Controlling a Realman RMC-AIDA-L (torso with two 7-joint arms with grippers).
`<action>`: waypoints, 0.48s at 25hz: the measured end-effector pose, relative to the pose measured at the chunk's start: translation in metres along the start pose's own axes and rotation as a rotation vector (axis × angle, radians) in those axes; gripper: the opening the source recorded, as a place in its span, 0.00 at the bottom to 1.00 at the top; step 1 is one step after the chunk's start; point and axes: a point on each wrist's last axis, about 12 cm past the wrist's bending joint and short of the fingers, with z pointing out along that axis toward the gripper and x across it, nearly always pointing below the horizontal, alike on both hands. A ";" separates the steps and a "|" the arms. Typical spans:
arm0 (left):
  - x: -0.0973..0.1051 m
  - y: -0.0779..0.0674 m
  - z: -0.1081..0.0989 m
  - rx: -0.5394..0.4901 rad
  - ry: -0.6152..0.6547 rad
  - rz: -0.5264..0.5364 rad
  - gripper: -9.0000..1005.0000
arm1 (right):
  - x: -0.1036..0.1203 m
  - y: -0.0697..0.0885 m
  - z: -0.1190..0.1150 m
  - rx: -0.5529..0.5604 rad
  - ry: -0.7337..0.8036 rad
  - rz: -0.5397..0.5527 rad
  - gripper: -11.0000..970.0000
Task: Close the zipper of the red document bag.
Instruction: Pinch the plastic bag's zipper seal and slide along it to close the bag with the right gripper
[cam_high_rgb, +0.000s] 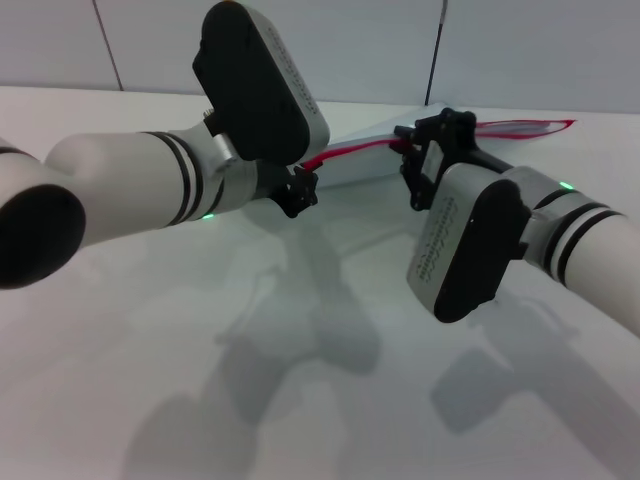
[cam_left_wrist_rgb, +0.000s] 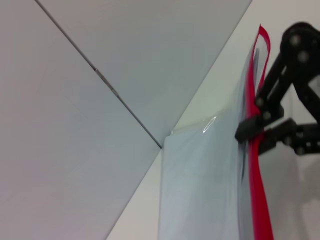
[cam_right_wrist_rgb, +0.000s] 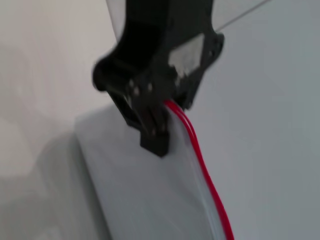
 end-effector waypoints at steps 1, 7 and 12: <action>0.000 0.000 0.000 -0.001 -0.001 0.000 0.10 | 0.002 -0.001 0.000 0.004 0.007 0.004 0.10; 0.000 0.001 -0.003 -0.006 -0.004 -0.004 0.11 | 0.013 -0.009 -0.001 0.030 0.042 0.026 0.10; 0.002 0.001 -0.008 -0.016 -0.011 -0.011 0.11 | 0.028 -0.014 -0.001 0.046 0.089 0.044 0.09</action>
